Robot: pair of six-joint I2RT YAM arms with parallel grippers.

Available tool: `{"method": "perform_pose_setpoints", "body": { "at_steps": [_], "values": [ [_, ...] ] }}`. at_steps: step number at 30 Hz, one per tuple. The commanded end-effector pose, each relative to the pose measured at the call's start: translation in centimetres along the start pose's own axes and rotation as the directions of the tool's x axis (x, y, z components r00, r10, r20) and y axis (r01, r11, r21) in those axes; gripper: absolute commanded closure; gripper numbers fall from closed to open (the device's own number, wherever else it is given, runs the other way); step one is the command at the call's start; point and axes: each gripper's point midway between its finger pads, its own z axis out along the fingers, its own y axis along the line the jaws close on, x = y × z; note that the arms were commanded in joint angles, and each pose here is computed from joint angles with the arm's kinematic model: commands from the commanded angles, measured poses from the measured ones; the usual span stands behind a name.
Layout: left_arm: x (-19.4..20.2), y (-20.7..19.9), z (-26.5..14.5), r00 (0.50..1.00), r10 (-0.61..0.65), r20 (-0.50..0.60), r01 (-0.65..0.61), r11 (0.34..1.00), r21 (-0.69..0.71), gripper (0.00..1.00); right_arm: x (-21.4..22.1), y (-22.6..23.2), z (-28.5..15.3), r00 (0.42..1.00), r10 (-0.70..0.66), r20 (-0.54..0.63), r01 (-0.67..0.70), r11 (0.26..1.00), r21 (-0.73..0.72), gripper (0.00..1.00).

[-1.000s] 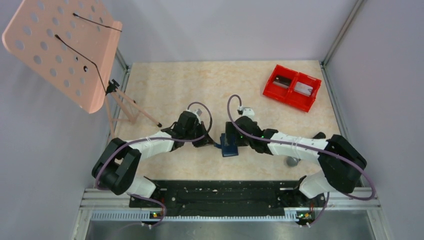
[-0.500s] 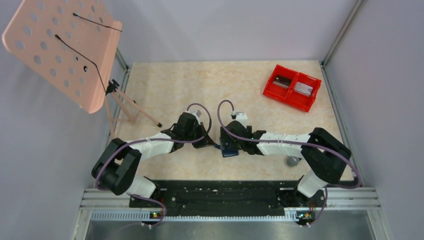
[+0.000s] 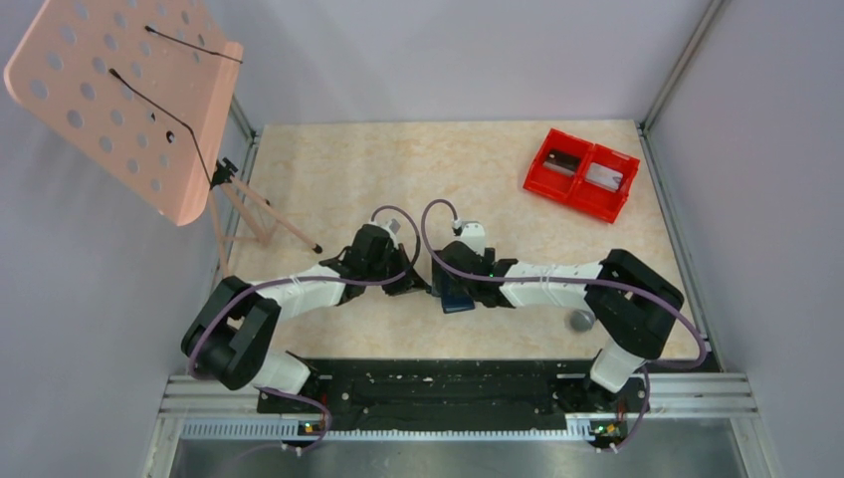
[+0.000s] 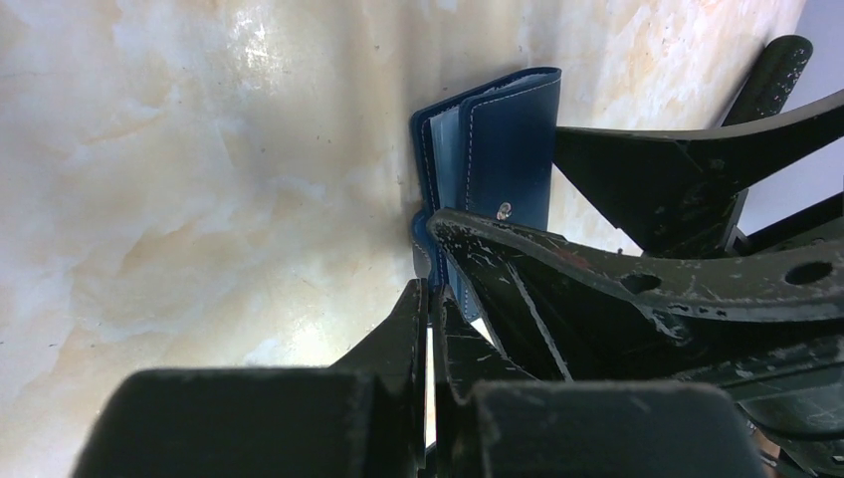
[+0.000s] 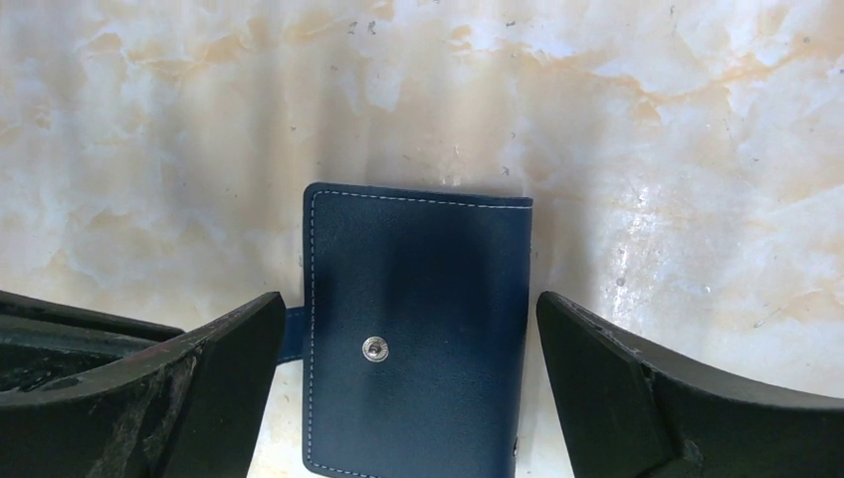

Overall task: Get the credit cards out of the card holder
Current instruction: Open the card holder at the center of the board.

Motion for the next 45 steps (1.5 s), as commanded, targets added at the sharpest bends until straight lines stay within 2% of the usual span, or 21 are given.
{"method": "perform_pose_setpoints", "body": {
  "at_steps": [1, 6, 18, 30, 34, 38, 45],
  "values": [
    [-0.8, -1.2, -0.7, 0.999, 0.022, 0.047, -0.024, 0.999, 0.047, 1.0, -0.2, -1.0, 0.2, 0.999, -0.03, 0.02, 0.029, 0.997, 0.076, 0.04],
    [-0.8, -0.7, -0.9, 0.998, 0.025, 0.056, -0.027, 0.999, 0.026, 1.0, -1.1, -2.1, -0.5, 0.997, -0.06, 0.056, 0.053, 0.992, 0.118, 0.11],
    [-0.8, 0.2, -0.7, 0.998, 0.028, 0.058, -0.028, 1.0, -0.015, 1.0, -3.2, -2.8, -2.8, 0.992, -0.074, 0.105, 0.064, 0.993, 0.103, 0.31],
    [-1.2, 0.4, -1.1, 0.996, 0.041, 0.076, -0.037, 0.998, -0.045, 1.0, -1.9, -7.6, -3.8, 0.997, -0.029, 0.065, 0.019, 0.987, 0.158, 0.34],
    [-1.4, 0.5, -1.2, 0.995, 0.05, 0.089, -0.045, 0.998, -0.054, 1.0, -2.6, -9.7, -4.4, 0.997, 0.026, 0.076, -0.039, 0.985, 0.169, 0.36],
    [-1.4, 0.7, -1.1, 0.995, 0.05, 0.088, -0.045, 0.997, -0.06, 1.0, -3.3, -9.8, -5.1, 0.995, 0.037, 0.094, -0.051, 0.988, 0.147, 0.38],
    [-1.1, 1.2, -1.5, 0.995, 0.045, 0.084, -0.038, 0.996, -0.082, 1.0, -1.7, -10.6, -3.9, 0.997, 0.077, 0.027, -0.08, 0.987, 0.139, 0.48]
  ]
}}
